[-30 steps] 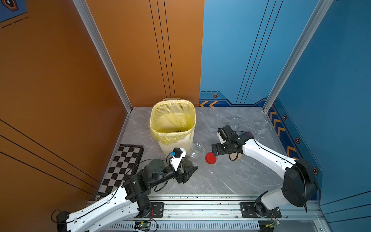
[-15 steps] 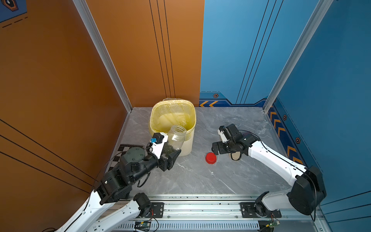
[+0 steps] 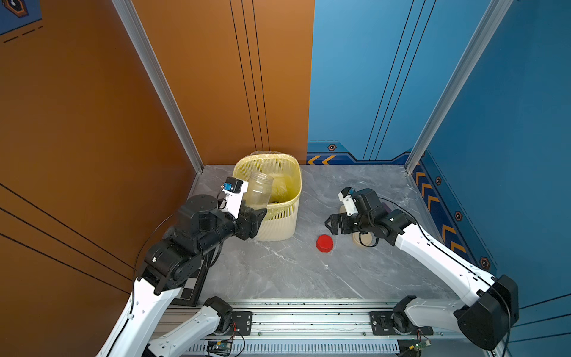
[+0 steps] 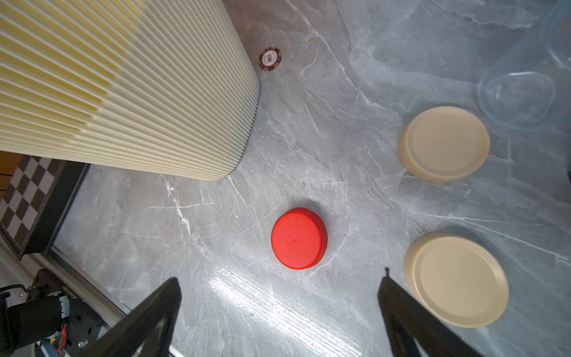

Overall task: Empty moldy tea leaves from jars
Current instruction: Place the lid at the center of the board, then pour the moldy tea leaves from the jar into the trash bin.

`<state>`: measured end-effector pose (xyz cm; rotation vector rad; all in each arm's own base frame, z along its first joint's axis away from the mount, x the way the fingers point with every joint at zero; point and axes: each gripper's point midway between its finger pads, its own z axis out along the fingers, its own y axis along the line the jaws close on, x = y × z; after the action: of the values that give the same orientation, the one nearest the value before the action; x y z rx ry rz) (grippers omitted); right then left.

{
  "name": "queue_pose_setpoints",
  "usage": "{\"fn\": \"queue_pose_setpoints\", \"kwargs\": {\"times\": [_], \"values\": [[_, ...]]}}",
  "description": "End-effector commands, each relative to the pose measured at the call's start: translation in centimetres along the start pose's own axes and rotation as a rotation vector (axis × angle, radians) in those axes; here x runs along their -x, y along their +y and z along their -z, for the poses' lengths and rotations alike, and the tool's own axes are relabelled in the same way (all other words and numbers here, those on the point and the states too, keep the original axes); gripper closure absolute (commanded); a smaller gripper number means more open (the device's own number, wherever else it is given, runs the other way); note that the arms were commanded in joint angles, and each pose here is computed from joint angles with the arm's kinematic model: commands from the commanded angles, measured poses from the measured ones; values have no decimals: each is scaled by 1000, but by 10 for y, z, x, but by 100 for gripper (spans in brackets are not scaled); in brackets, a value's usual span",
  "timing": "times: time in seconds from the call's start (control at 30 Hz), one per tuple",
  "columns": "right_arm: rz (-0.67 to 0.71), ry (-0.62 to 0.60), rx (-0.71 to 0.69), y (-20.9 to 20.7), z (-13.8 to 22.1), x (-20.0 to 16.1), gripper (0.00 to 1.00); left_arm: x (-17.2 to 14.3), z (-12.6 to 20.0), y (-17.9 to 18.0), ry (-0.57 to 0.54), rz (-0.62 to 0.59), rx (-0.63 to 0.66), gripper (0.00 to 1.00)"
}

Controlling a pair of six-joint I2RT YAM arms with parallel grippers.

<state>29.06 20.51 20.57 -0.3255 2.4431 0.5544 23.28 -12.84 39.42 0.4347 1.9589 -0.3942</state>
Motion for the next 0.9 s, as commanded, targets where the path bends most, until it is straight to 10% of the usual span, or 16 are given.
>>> {"fn": "queue_pose_setpoints", "kwargs": {"times": [0.0, 0.87], "values": [[-12, -41, 43, 2, 7, 4, 0, 4, 4, 7, 59, -119, 0, 35], [-101, -78, 267, 26, 13, 2, 0, 47, 7, 92, 284, -778, 458, 37]]}}
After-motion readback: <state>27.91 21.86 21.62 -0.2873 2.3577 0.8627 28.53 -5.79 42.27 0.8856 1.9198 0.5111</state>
